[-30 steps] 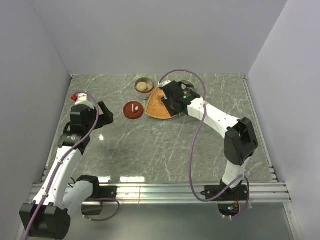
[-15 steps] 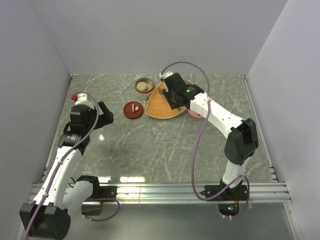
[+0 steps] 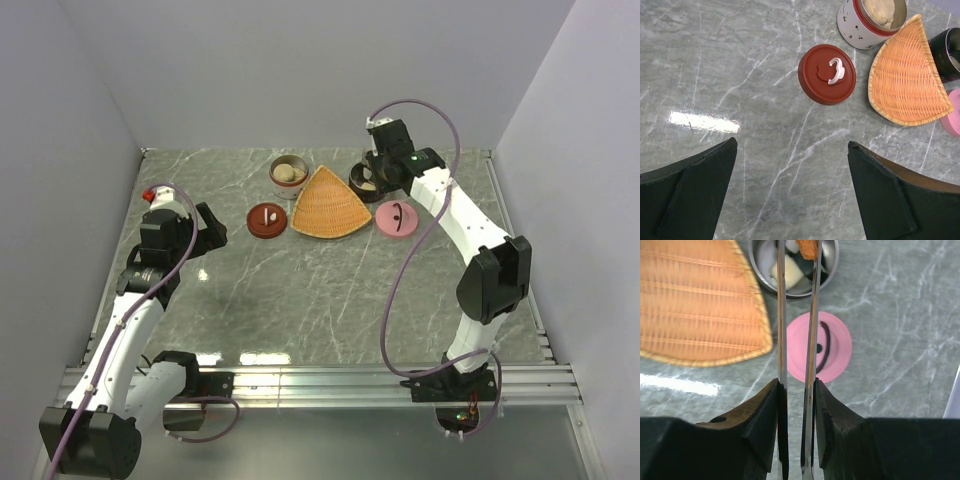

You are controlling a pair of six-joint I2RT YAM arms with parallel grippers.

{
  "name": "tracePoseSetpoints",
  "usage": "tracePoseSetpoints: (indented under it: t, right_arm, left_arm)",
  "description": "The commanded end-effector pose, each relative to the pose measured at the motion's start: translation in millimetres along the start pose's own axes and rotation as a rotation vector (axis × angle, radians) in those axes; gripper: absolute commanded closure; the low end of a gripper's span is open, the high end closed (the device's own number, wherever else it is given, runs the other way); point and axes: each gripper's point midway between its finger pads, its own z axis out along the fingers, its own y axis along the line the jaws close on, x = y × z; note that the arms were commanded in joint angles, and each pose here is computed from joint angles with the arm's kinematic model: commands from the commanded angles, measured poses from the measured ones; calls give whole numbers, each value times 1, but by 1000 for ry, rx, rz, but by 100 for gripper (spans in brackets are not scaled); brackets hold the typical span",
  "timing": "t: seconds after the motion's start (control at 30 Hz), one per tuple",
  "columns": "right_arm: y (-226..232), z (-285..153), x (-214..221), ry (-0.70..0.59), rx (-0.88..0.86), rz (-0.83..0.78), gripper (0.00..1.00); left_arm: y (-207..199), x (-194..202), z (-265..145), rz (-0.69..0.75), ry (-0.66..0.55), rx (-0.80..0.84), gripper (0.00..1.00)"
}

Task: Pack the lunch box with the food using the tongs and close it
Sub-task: Place the food into the lunch box

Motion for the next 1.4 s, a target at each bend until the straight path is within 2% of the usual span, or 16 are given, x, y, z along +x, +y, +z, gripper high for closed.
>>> tracePoseSetpoints:
  t: [0.0, 0.37, 0.67, 0.87, 1.0, 1.1, 1.37]
  right_arm:
    - [-18, -16, -18, -67, 27, 49, 80]
    - [-14, -11, -9, -43, 3, 54, 79]
    - [-5, -10, 18, 3, -30, 60, 79]
    - [-4, -11, 21, -2, -40, 59, 73]
    - [-3, -14, 16, -18, -45, 62, 63]
    - [-5, -16, 10, -33, -44, 67, 59]
    - [-8, -26, -8, -83, -40, 108, 56]
  left_arm:
    - [-7, -11, -2, -2, -37, 25, 0]
    - [-7, -12, -3, -3, -38, 27, 1]
    - [-9, -11, -1, -6, -35, 33, 1]
    - [-8, -9, -1, -4, -29, 31, 1]
    - [-8, -10, -1, -6, -32, 32, 1]
    - [-8, -10, -1, -6, -34, 32, 1]
    - [-8, -10, -1, -5, -34, 32, 1]
